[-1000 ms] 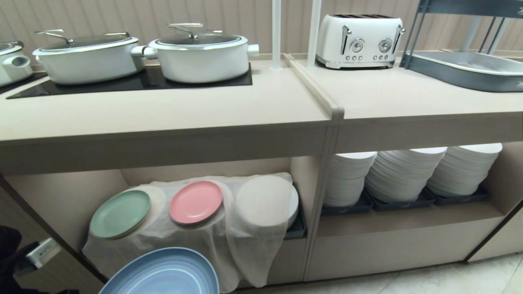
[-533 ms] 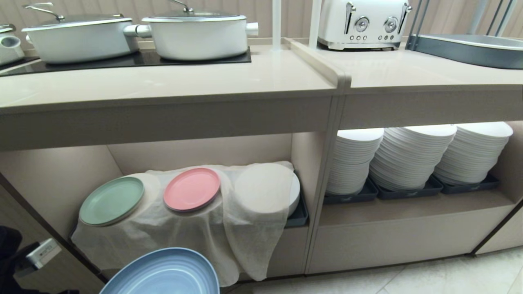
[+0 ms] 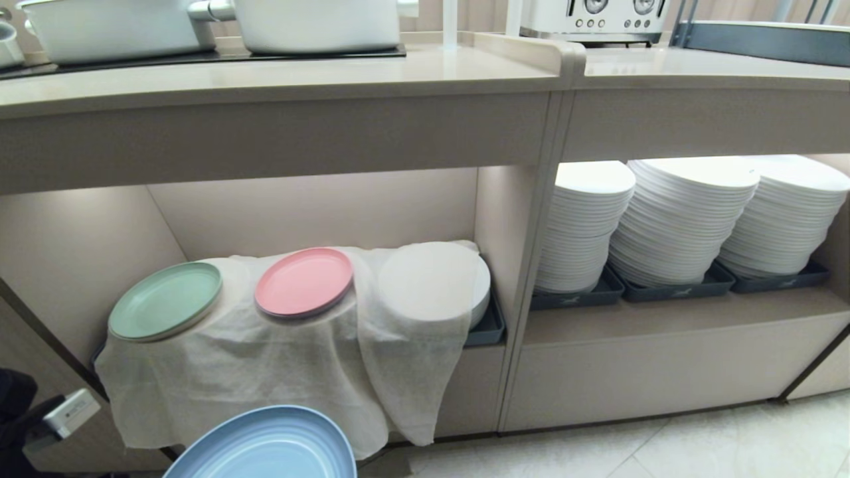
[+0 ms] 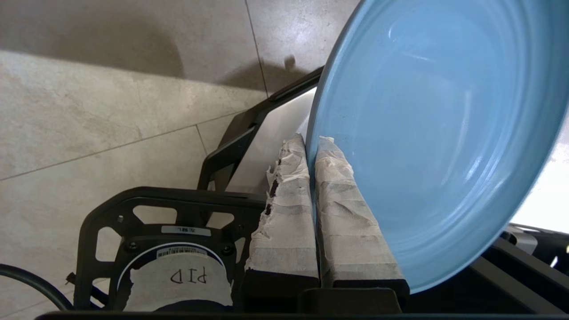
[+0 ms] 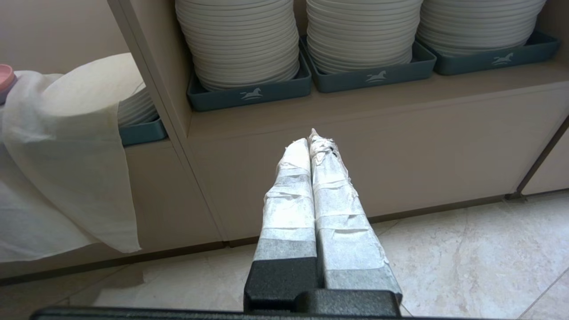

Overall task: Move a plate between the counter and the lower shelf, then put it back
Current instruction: Put the plate in the cupboard

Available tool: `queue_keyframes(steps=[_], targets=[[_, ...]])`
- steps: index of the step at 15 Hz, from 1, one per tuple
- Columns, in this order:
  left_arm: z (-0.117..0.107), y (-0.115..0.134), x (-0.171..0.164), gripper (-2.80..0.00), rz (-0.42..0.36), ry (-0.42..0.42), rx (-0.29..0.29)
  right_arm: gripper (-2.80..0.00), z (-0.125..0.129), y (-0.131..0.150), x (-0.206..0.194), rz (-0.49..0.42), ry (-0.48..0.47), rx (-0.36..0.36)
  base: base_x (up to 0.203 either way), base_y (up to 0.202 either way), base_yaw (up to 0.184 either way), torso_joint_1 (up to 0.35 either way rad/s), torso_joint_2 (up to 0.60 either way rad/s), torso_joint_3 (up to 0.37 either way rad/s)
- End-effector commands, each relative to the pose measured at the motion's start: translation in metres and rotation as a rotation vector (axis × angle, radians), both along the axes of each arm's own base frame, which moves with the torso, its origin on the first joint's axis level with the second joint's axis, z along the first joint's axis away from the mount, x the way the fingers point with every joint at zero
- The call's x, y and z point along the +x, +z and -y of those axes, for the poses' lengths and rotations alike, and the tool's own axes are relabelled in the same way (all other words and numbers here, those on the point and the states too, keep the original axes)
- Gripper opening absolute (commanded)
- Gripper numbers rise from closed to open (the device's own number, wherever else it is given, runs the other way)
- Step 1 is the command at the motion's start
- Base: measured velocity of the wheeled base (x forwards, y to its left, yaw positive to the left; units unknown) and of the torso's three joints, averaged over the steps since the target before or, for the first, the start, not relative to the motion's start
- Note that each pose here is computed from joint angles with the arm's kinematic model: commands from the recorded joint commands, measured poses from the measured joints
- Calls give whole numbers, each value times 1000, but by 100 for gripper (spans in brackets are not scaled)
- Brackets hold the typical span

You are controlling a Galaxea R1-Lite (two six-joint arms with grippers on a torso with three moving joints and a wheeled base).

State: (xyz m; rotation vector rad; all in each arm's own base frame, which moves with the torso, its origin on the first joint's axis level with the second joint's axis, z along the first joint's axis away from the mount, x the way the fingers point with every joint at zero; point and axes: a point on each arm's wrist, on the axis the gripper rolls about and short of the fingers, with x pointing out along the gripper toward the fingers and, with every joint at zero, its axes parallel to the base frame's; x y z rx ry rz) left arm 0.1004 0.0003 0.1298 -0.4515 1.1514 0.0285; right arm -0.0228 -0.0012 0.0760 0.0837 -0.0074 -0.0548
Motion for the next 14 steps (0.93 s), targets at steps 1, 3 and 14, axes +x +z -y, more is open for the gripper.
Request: queue_keyframes(steps=[1, 3, 14], targets=[[0, 0, 0, -280, -2, 3, -2, -280, 0, 0, 0, 1, 0, 1, 0, 0, 0, -39, 161, 117], [0, 1, 0, -280, 1, 3, -2, -280, 0, 0, 0, 1, 0, 1, 0, 0, 0, -16, 72, 58], [-1, 3, 2, -280, 12, 9, -2, -280, 0, 0, 0, 1, -1, 1, 0, 0, 0, -1, 3, 2]])
